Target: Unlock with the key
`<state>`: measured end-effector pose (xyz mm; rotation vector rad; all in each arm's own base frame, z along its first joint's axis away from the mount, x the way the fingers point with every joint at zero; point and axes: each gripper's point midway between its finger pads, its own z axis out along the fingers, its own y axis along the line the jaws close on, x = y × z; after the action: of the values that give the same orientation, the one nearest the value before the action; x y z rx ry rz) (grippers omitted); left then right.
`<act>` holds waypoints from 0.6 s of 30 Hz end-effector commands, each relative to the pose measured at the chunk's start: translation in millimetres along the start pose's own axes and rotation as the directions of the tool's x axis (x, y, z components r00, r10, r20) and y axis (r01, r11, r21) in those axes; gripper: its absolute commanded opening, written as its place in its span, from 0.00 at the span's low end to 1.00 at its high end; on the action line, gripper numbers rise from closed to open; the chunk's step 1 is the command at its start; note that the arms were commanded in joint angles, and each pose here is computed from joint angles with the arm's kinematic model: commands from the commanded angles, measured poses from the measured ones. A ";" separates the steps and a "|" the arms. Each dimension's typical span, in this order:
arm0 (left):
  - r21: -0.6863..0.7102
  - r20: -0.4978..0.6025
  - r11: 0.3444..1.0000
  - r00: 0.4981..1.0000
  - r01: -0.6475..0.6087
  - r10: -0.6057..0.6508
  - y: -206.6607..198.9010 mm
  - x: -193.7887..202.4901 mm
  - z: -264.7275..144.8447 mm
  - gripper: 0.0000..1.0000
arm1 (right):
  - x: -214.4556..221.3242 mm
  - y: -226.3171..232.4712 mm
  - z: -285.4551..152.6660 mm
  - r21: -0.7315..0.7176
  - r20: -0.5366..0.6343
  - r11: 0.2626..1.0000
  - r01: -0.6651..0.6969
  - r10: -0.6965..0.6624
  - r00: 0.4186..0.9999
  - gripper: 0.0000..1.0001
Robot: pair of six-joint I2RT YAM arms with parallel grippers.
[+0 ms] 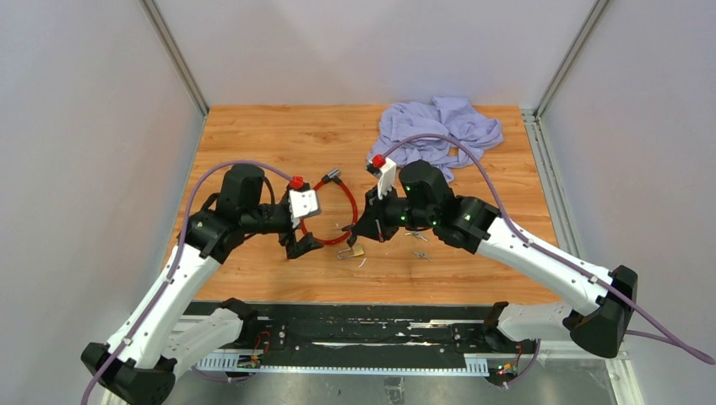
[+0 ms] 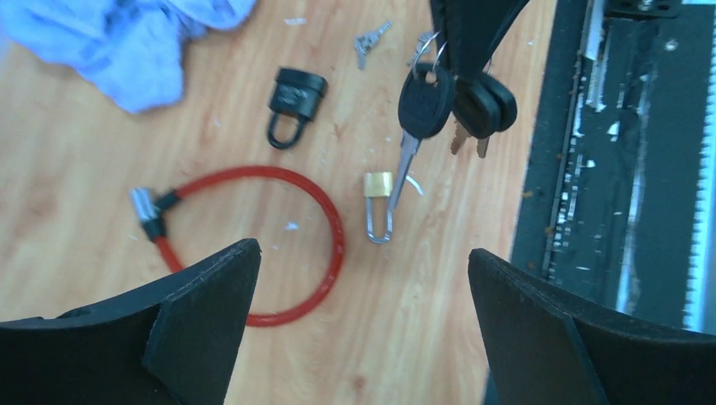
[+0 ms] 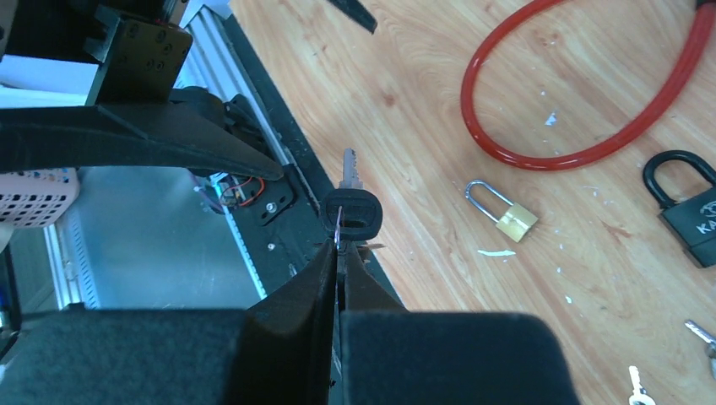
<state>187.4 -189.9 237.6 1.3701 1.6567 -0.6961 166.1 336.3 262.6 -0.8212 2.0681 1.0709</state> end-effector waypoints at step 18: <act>-0.235 0.154 0.856 0.852 -0.460 0.500 -4.1 -44.3 -7.4 0.88 | -24.5 44.6 -1.8 -0.180 0.032 0.983 -0.041 0.048 0.998 0.01</act>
<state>173.9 -201.4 260.3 1.4935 1.1931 -0.4187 152.4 349.7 275.7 -0.8305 2.0643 1.2198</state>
